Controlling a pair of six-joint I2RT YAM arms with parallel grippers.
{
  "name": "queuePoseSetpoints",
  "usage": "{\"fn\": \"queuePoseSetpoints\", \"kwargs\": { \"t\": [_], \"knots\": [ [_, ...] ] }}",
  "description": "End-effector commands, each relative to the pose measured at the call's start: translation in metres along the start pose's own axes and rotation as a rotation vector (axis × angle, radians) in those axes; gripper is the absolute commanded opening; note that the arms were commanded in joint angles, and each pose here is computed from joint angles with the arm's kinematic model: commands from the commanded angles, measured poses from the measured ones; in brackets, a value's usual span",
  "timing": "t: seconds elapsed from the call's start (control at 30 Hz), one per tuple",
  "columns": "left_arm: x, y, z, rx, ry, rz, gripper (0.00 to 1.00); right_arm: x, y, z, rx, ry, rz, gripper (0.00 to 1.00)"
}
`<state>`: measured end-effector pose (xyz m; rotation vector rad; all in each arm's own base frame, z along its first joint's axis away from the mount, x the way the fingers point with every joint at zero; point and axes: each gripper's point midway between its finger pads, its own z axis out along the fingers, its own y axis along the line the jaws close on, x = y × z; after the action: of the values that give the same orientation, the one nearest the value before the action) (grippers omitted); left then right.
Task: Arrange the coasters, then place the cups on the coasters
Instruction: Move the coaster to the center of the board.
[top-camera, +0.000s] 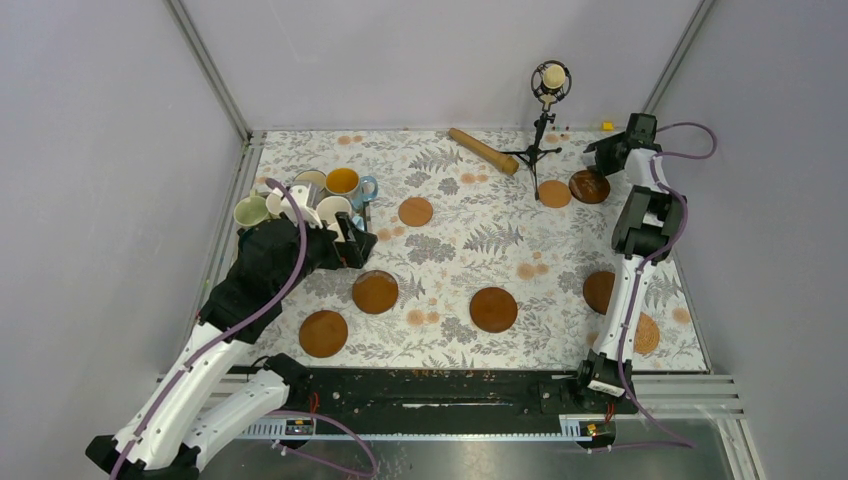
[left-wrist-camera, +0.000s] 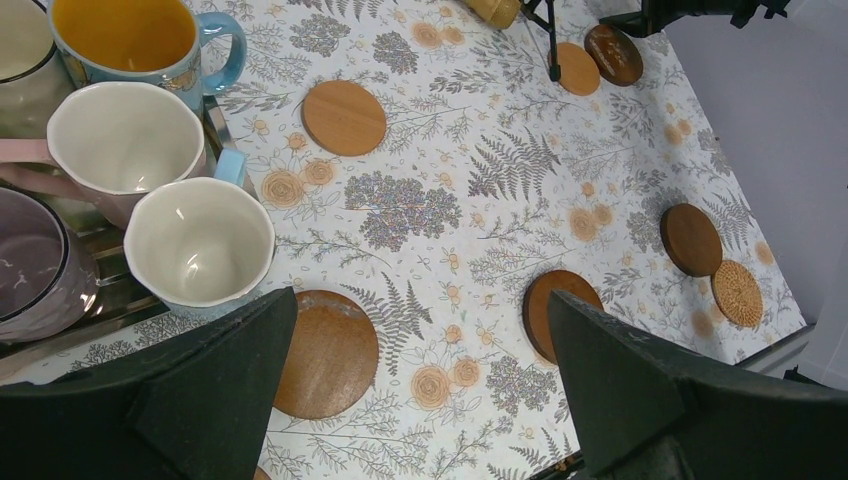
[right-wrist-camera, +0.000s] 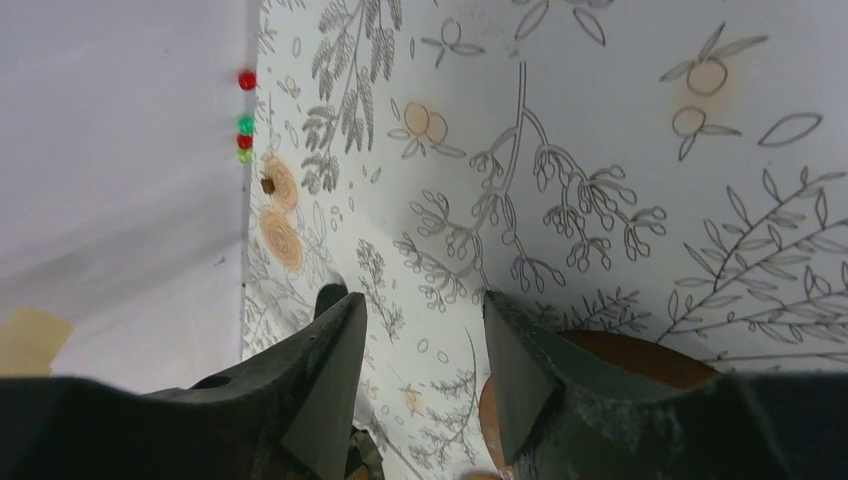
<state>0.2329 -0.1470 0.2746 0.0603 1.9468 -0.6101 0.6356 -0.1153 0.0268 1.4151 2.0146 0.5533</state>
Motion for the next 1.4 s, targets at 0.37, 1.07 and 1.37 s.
{"fn": "queuePoseSetpoints", "kwargs": {
  "t": [0.37, 1.07, 1.37],
  "knots": [
    [-0.031, -0.011, -0.014, 0.040, -0.117, -0.006, 0.99, 0.054, -0.046, -0.072, 0.107, 0.168, -0.077, 0.52],
    [-0.034, -0.015, -0.022, 0.064, -0.138, -0.012, 0.99, 0.071, -0.059, -0.166, 0.083, 0.121, -0.252, 0.57],
    [-0.033, -0.016, -0.023, 0.068, -0.139, -0.009, 0.99, 0.028, -0.072, -0.161, 0.294, 0.037, -0.391, 0.70]
  ]
}}
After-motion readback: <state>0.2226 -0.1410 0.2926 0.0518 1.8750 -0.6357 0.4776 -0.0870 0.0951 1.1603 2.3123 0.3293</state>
